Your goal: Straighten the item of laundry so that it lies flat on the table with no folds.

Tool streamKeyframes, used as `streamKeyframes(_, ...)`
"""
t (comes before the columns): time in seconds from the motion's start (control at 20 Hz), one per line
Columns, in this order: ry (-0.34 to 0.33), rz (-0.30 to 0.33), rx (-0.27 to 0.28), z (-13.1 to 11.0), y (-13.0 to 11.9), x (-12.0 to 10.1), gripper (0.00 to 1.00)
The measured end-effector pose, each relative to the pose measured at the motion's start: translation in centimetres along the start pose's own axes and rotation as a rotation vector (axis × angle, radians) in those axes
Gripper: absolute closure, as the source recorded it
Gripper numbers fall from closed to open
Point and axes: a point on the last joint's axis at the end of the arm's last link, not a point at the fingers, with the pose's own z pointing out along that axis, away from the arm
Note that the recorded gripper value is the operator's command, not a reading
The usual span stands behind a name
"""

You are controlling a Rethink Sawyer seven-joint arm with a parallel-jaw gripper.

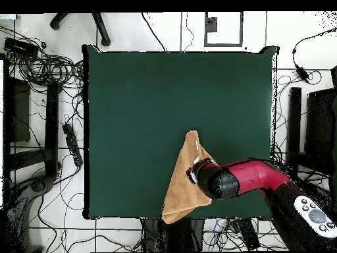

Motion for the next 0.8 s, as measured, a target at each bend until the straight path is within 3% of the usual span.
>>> streamKeyframes(0.35, -0.037, -0.017, -0.084, 4.1, 2.9, 0.7, 0.0)
streamKeyframes(0.8, -0.061, -0.016, -0.1, 5.2, 3.4, 1.1, 0.0)
